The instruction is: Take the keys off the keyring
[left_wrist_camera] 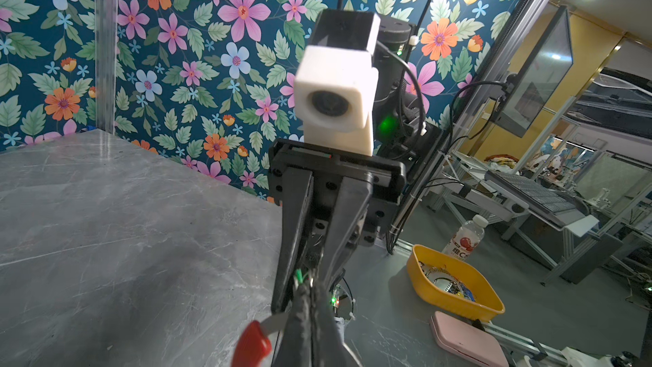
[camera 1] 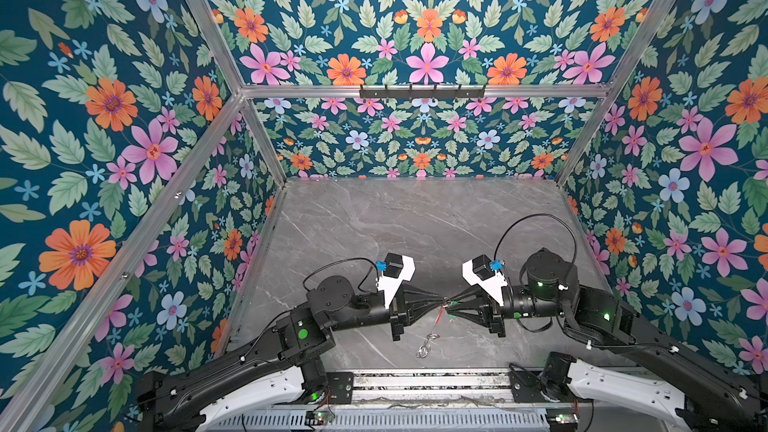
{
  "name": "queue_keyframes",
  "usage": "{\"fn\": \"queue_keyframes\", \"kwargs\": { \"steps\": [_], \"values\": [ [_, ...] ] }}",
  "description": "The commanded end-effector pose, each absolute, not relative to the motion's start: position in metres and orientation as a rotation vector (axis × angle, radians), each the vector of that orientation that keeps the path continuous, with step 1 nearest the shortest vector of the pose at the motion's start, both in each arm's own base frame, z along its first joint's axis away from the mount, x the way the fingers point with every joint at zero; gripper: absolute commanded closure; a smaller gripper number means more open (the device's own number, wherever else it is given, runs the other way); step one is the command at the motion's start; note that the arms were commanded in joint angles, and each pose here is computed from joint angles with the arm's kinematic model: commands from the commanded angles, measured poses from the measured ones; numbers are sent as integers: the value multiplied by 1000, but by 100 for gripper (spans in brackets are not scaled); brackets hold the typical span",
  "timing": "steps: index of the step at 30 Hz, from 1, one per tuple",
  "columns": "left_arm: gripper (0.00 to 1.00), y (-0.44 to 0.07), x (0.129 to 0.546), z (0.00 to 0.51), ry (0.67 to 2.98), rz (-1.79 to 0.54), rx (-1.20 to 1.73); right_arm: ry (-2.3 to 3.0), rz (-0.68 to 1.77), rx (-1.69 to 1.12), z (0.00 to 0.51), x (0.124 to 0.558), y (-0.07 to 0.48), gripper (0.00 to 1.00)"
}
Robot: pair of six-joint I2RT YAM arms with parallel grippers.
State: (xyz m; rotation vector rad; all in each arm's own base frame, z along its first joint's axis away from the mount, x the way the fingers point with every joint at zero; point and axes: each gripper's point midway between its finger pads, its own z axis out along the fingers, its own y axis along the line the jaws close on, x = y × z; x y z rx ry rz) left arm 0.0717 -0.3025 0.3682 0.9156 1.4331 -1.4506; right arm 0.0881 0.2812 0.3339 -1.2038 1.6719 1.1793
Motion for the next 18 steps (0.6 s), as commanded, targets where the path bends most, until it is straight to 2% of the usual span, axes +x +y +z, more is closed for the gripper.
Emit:
{"fn": "queue_keyframes", "kwargs": {
  "steps": [1,3,9,18],
  "values": [
    [100,-301,70,380,1377,-1453,920,1679,1168,-1198,335,90,281,77],
    [100,-301,70,380,1376,-1453,921,1681,1170,-1199,335,90,281,78],
    [100,-297,75,381,1378,-1433,882,1694,1162,-1201,334,91,282,100],
    [100,-288,79,394,1240,-1472,768,1716,1236,-1215,320,89,295,100]
  ]
}}
